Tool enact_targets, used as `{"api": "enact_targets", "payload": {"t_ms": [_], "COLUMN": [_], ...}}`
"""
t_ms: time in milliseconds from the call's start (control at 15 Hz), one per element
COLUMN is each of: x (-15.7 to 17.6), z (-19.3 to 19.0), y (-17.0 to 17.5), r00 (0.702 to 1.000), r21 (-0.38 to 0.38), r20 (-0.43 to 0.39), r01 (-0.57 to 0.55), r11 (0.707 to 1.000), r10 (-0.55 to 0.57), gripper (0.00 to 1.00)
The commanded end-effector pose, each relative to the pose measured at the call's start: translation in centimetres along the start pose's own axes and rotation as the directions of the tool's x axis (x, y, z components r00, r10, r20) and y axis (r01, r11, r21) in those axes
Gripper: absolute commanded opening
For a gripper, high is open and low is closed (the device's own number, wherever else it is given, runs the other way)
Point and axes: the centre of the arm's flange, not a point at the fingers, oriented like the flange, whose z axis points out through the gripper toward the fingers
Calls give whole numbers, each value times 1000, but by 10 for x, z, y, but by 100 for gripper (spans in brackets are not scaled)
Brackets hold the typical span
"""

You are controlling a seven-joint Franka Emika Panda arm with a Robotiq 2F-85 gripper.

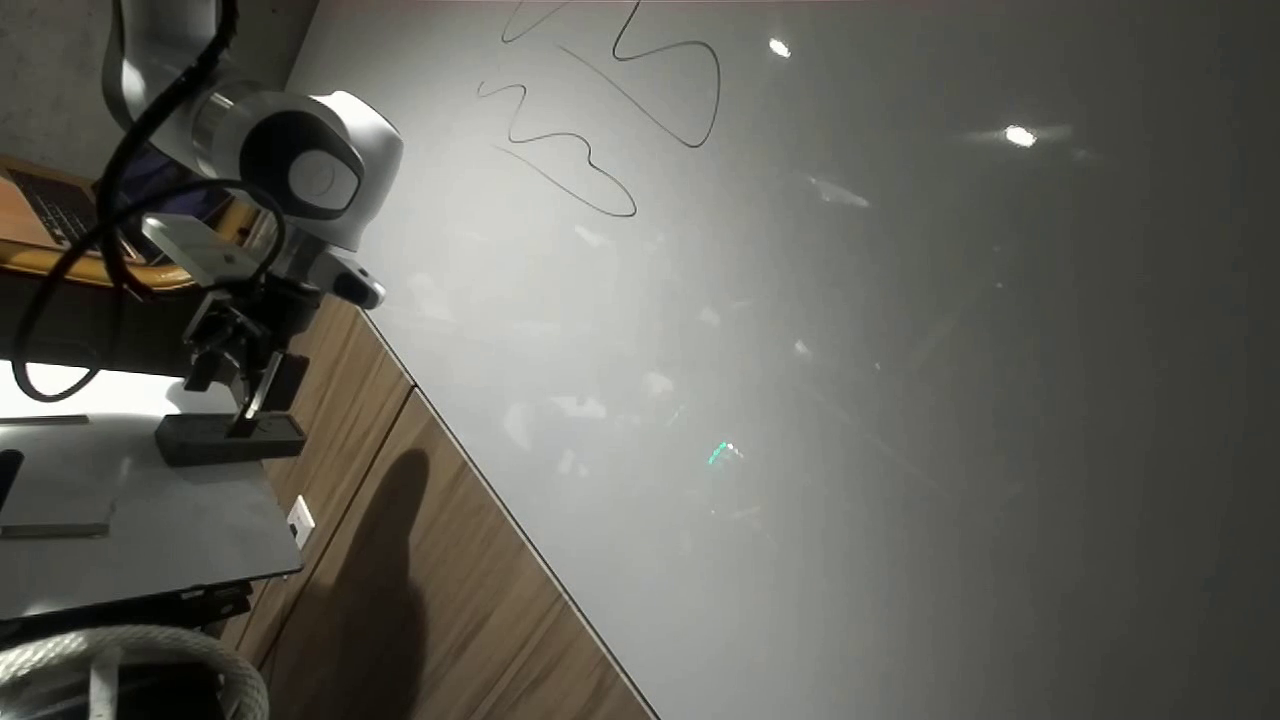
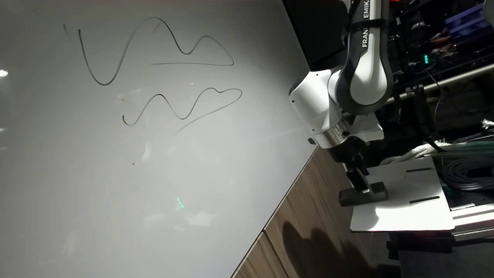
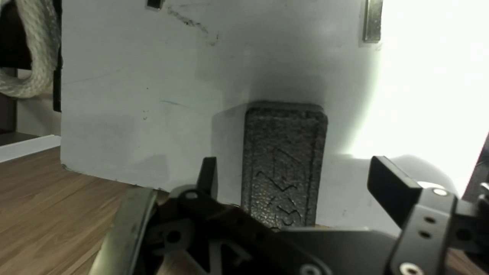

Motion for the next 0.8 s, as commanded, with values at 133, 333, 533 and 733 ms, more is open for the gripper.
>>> {"api": "enact_targets", "payload": {"t_ms": [133, 333, 533, 733], "x": [2, 1, 2, 4], "z": [3, 5, 10, 16], "y": [1, 5, 12, 17], "r00": [1000, 1000, 1000, 1000], "r21": [7, 11, 14, 15], "r20": [-11, -6, 1, 14], "r01": [6, 1, -13, -23], "r11": [1000, 1000, 1000, 1000], "r10": [-6, 0, 13, 23], "gripper": [100, 100, 100, 100]}}
